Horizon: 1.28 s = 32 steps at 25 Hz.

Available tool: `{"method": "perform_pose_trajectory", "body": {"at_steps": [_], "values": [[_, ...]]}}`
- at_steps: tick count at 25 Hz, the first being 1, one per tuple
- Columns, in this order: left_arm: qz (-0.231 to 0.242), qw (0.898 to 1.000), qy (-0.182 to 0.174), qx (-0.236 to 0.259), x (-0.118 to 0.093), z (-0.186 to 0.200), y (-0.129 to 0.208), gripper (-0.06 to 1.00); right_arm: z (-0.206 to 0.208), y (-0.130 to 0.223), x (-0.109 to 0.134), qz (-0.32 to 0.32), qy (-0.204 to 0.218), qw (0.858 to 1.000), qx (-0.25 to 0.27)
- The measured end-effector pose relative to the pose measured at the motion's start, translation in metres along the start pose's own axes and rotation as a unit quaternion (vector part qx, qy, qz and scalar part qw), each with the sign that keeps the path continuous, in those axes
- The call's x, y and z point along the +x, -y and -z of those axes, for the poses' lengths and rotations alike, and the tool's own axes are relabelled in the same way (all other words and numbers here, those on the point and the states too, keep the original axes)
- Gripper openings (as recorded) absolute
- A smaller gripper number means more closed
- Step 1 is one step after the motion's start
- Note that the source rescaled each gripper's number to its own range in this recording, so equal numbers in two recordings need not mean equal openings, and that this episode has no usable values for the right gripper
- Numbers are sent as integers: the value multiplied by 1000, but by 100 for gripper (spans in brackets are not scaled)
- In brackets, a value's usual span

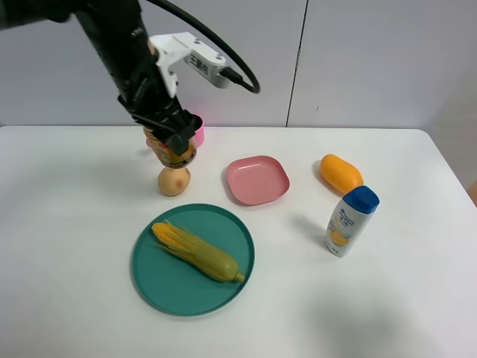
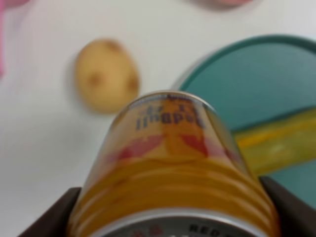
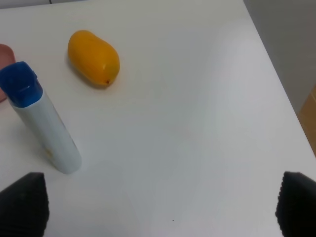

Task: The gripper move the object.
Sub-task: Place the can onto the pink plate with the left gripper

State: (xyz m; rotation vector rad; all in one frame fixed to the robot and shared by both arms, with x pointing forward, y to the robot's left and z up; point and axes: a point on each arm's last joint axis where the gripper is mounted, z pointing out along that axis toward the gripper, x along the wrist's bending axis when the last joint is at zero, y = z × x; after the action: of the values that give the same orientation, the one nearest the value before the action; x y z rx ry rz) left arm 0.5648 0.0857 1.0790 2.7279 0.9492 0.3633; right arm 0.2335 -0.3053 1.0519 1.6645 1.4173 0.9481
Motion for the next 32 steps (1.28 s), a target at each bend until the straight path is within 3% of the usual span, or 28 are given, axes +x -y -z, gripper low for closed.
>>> {"method": "perform_pose_trajectory", "body": {"at_steps": [4, 11, 25, 32], "values": [[-40, 999, 9, -7, -15, -22, -31, 4, 0, 0, 0, 0, 0, 1000, 0], [-57, 997, 36, -29, -25, -61, -67, 4, 0, 0, 0, 0, 0, 1000, 0], [-85, 995, 32, -31, -28, -149, -83, 4, 0, 0, 0, 0, 0, 1000, 0], [-97, 992, 13, -79, -26, -158, -92, 4, 0, 0, 0, 0, 0, 1000, 0]]}}
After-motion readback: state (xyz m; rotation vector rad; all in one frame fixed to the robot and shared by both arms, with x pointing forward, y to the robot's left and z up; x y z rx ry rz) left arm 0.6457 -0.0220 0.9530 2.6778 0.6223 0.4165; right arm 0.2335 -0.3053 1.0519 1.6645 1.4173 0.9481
